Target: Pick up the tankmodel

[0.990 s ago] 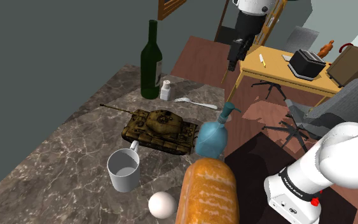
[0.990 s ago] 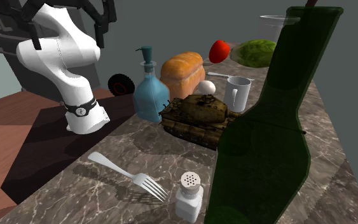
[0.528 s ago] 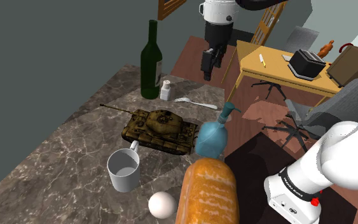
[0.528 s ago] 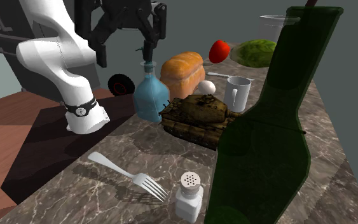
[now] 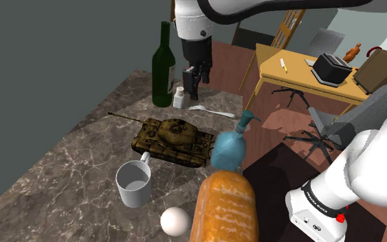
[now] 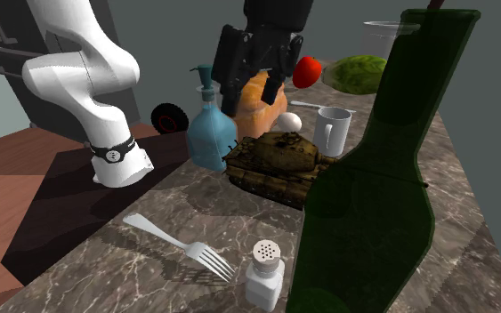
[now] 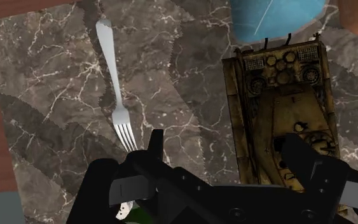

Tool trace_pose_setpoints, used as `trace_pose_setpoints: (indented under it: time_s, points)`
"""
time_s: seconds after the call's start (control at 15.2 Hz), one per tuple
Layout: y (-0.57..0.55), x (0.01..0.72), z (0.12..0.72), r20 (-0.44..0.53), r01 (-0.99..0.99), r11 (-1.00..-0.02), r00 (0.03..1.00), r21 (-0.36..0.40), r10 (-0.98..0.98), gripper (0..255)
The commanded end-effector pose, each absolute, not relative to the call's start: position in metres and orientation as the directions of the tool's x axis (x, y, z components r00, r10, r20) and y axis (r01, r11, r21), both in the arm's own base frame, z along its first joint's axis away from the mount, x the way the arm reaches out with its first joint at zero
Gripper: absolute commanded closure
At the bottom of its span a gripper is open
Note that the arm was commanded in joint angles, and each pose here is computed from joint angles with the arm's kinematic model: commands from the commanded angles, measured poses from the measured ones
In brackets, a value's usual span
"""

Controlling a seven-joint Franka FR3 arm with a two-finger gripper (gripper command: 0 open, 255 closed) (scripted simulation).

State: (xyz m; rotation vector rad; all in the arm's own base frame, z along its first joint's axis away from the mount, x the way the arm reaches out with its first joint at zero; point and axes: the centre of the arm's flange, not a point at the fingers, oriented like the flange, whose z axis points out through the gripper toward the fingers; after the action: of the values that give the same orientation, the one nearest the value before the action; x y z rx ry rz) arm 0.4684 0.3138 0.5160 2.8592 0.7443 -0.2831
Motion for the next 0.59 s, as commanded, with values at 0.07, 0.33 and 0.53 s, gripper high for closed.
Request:
trace_pose_setpoints:
  time_s: [0.07, 0.33, 0.53]
  points:
    - [0.352, 0.475, 0.495, -0.256, 0.534, -0.838, 0.831, 0.115, 0.494, 0]
    - [0.404, 0.482, 0.471, -0.295, 0.582, -0.805, 0.793, 0.109, 0.533, 0]
    - [0.443, 0.484, 0.452, -0.323, 0.618, -0.780, 0.762, 0.103, 0.561, 0]
